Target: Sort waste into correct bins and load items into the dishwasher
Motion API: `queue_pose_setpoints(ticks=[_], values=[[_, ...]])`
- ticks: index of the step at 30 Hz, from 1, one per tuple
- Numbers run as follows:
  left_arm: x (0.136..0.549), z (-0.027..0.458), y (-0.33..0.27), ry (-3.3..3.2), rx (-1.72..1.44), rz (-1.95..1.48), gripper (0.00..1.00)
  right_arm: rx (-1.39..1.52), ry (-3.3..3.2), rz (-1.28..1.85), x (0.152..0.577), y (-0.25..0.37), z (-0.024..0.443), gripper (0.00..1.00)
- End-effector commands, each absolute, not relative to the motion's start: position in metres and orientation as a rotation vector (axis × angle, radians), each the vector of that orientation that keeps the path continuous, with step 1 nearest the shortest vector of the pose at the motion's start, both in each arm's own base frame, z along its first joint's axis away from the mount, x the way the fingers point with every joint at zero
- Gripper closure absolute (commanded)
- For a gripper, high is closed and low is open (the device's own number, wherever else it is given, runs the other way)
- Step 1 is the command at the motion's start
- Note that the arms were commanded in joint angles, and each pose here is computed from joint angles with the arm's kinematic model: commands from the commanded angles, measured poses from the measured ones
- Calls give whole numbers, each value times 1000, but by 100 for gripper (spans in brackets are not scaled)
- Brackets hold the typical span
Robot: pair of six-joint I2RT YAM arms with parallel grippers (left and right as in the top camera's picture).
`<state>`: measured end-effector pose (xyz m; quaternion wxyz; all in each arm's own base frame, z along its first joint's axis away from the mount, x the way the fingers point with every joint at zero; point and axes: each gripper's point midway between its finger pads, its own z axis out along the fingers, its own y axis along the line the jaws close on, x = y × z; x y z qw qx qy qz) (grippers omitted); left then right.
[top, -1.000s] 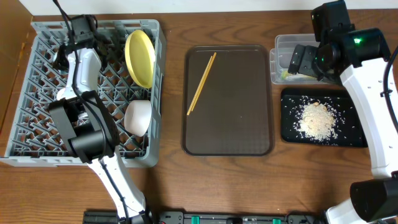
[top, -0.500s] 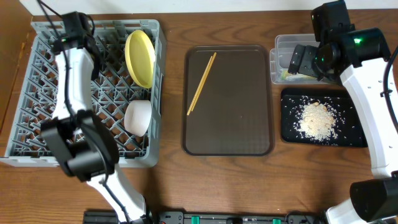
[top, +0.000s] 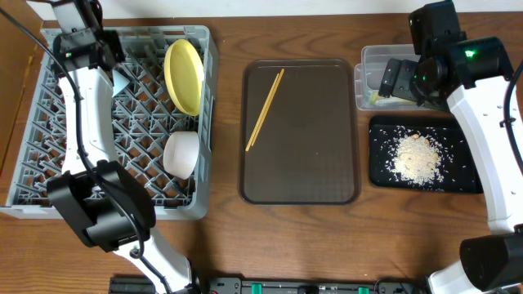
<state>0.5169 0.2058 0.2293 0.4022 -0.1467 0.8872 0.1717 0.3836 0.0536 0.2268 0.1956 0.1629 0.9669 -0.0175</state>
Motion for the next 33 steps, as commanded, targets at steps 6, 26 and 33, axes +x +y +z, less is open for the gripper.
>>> queue_pose_setpoints(ticks=[6, 26, 33], values=[[543, 163, 232, 2254, -455, 353, 80, 468, 2691, -53, 383, 52, 232, 1], [510, 101, 246, 2384, -699, 6, 76, 468, 2691, -53, 383, 52, 232, 1], [486, 94, 230, 2493, -736, -61, 77, 468, 2691, -53, 383, 52, 232, 1]])
